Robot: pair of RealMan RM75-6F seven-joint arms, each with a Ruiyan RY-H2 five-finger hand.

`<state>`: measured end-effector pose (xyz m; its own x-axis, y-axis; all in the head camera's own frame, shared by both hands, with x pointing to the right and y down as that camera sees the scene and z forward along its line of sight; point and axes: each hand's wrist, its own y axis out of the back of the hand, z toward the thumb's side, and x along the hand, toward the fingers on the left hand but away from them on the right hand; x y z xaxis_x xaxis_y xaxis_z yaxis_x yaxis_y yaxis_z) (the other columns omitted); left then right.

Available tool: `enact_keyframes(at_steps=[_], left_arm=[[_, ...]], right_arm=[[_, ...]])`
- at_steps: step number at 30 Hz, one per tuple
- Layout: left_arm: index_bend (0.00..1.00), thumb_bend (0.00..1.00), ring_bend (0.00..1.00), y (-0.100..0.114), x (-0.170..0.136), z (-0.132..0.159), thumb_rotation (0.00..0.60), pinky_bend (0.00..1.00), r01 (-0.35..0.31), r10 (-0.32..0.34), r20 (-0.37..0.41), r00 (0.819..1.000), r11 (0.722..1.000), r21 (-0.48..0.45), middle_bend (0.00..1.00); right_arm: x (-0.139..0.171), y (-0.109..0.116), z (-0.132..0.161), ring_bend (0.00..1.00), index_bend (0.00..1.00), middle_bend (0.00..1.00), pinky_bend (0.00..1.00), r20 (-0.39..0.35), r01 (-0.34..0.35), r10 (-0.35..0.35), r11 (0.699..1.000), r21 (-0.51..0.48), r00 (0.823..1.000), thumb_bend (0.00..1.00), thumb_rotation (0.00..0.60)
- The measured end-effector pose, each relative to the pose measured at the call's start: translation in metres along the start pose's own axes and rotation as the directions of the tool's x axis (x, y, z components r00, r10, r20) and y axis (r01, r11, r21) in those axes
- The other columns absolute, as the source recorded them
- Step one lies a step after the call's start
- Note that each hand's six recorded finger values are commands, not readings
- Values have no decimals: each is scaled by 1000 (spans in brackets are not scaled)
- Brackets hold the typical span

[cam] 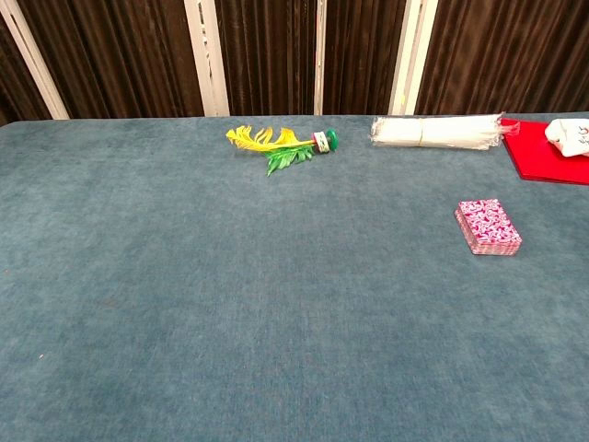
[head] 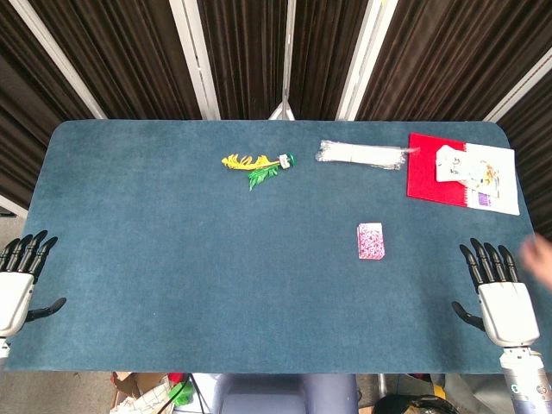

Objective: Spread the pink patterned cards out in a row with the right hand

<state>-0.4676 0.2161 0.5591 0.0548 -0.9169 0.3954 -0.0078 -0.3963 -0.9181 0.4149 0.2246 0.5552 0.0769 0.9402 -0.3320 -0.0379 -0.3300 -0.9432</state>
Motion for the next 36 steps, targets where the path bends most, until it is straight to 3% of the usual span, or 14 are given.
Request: enact_keyframes(at_steps=[14,20,29,36], left_arm=[[0,0,0,0,0,0,600,0,0,0,1,1000,1000,-1,0],[0,0,0,-1,1,0,600,0,9,-9,4,1000,1000,-7,0],[0,0,0,-1,3,2,600,0,10,-10,12,1000,1000,-14,0],[0,0,0,0,3,1,600,0,16,-16,8,1000,999,-33,0]], right_arm=[[-1,0,1,0,0,0,0,7,-3,3,1000,-16,1000,211,600],[-11,1,8,0,0,0,0,7,-17,17,996,-93,1000,211,600],[-50,-5,22,0,0,0,0,9,-122,123,986,-112,992,211,600],[-89,-19,50,0,0,0,0,-13,-225,225,969,-98,974,211,600]])
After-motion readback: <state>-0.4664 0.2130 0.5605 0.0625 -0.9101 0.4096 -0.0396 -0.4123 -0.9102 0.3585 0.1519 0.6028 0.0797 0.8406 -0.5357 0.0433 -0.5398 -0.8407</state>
